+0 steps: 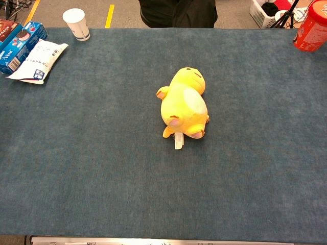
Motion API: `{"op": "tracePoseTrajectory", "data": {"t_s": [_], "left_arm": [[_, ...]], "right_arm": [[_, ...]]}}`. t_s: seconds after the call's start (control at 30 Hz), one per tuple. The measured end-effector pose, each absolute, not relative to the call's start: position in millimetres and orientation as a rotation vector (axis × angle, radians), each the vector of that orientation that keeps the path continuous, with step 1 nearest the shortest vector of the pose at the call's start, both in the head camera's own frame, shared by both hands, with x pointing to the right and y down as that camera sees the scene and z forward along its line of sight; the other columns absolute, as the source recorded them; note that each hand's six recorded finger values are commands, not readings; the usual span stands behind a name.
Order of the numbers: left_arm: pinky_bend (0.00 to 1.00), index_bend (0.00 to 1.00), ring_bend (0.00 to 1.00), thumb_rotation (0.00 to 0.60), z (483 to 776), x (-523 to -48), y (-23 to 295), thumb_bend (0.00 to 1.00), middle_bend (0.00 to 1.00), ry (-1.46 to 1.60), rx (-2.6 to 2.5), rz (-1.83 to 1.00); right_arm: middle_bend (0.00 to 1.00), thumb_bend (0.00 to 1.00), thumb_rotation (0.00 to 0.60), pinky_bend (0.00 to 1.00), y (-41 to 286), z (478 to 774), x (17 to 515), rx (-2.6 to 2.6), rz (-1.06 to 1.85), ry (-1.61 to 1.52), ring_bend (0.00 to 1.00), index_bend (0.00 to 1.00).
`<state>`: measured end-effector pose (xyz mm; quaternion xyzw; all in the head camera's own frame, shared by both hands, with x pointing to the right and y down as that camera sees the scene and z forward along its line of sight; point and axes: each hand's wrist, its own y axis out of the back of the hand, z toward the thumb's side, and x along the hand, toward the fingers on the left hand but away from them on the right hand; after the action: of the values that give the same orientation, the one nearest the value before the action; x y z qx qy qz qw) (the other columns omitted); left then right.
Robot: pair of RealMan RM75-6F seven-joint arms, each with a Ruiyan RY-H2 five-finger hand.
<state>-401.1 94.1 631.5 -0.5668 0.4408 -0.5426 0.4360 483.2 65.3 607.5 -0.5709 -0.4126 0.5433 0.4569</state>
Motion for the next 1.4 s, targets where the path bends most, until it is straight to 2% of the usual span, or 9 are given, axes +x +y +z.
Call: {"op": "tracePoseTrajectory", "data": {"t_s": [0.5, 0.8, 1.0, 1.1, 1.17, 1.33, 1.4], "left_arm": [[0.42, 0.44, 0.32, 0.6, 632, -399, 96, 0.39, 0.43, 1.094, -1.42, -1.348], [0.42, 0.44, 0.32, 0.6, 631, -396, 95, 0.39, 0.43, 1.095, -1.43, -1.34], [0.42, 0.44, 0.32, 0.6, 627, -398, 97, 0.39, 0.43, 1.114, -1.42, -1.335], [0.42, 0.44, 0.32, 0.6, 624, -400, 98, 0.39, 0.43, 1.127, -1.413, -1.332], [0.42, 0.44, 0.32, 0.6, 622, -401, 99, 0.39, 0.43, 1.135, -1.407, -1.332], [0.42, 0.44, 0.32, 0.6, 619, -402, 99, 0.39, 0.43, 1.144, -1.4, -1.33], [0.42, 0.44, 0.32, 0.6, 619, -402, 98, 0.39, 0.43, 1.146, -1.401, -1.327]], "right_arm": [[0.47, 0.14, 0.6, 0.38, 56, 608, 468, -1.465, 1.276, -0.985, 0.37, 0.33], [0.47, 0.14, 0.6, 0.38, 31, 614, 412, -1.611, 1.112, -0.841, 0.37, 0.33], [0.47, 0.14, 0.6, 0.38, 19, 624, 354, -1.726, 0.98, -0.674, 0.37, 0.33], [0.44, 0.13, 0.6, 0.37, 15, 630, 325, -1.775, 0.921, -0.587, 0.35, 0.33], [0.41, 0.12, 0.6, 0.33, 14, 635, 306, -1.803, 0.888, -0.527, 0.32, 0.33], [0.36, 0.11, 0.6, 0.08, 15, 647, 261, -1.84, 0.811, -0.389, 0.18, 0.33], [0.33, 0.11, 0.6, 0.02, 16, 651, 248, -1.84, 0.788, -0.348, 0.14, 0.33]]}}
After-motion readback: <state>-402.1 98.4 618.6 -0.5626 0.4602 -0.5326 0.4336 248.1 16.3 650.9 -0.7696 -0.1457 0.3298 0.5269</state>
